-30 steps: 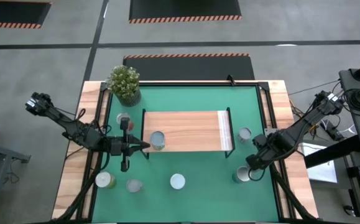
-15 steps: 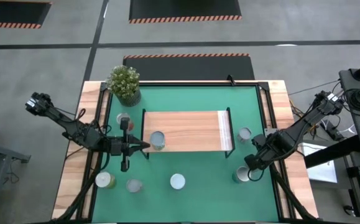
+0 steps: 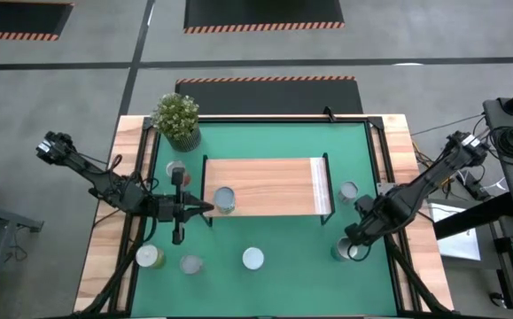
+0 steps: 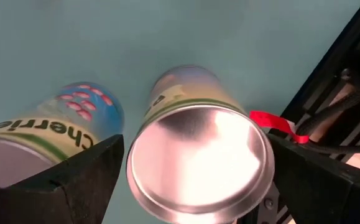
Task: Pick and place cans onto a shelf
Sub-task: Put the canned of peaches on the shelf
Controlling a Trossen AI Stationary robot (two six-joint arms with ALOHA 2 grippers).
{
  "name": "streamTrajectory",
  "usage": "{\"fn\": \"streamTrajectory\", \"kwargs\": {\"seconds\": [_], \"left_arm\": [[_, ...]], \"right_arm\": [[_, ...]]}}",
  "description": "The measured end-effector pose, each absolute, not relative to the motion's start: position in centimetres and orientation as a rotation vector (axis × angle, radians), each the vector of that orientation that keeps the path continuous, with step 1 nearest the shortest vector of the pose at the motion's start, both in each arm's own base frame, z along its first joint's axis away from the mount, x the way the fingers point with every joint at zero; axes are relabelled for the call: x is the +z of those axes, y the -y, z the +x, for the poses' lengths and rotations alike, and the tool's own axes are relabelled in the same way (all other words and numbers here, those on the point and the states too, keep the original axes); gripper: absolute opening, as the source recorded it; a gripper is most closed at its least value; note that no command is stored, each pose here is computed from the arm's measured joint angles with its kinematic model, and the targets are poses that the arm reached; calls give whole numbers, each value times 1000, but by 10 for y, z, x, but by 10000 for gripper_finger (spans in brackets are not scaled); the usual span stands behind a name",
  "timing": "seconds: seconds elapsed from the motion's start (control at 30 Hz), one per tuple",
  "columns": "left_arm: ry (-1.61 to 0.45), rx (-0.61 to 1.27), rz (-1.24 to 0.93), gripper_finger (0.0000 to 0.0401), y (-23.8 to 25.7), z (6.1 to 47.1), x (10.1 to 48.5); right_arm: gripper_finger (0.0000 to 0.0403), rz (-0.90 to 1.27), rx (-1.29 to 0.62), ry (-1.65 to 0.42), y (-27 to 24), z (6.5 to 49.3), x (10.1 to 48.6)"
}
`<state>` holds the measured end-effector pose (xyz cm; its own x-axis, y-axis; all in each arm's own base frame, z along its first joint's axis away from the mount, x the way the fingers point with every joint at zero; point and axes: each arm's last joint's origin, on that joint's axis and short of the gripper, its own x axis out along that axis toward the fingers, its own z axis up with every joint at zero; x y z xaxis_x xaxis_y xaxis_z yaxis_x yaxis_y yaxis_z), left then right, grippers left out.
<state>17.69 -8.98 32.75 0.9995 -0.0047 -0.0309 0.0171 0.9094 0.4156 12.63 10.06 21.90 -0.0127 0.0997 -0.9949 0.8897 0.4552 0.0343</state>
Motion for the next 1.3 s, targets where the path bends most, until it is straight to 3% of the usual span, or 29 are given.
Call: {"fn": "streamTrajectory", "kwargs": {"seconds": [0.4,0.67,0.87,1.3], "left_arm": [[-28,-11,428,0,90,177,328],[-27,-11,427,0,90,177,328],[-27,-11,427,0,90,177,328],[-28,-10,395,0,90,177,328]], "right_arm": [[302,898,-798,-1473,-103,129,215],[327,874,-760,-1473,-101,127,218],[321,862,-763,-1459,-96,122,224],[313,720,-759,-1209,-81,114,284]]}}
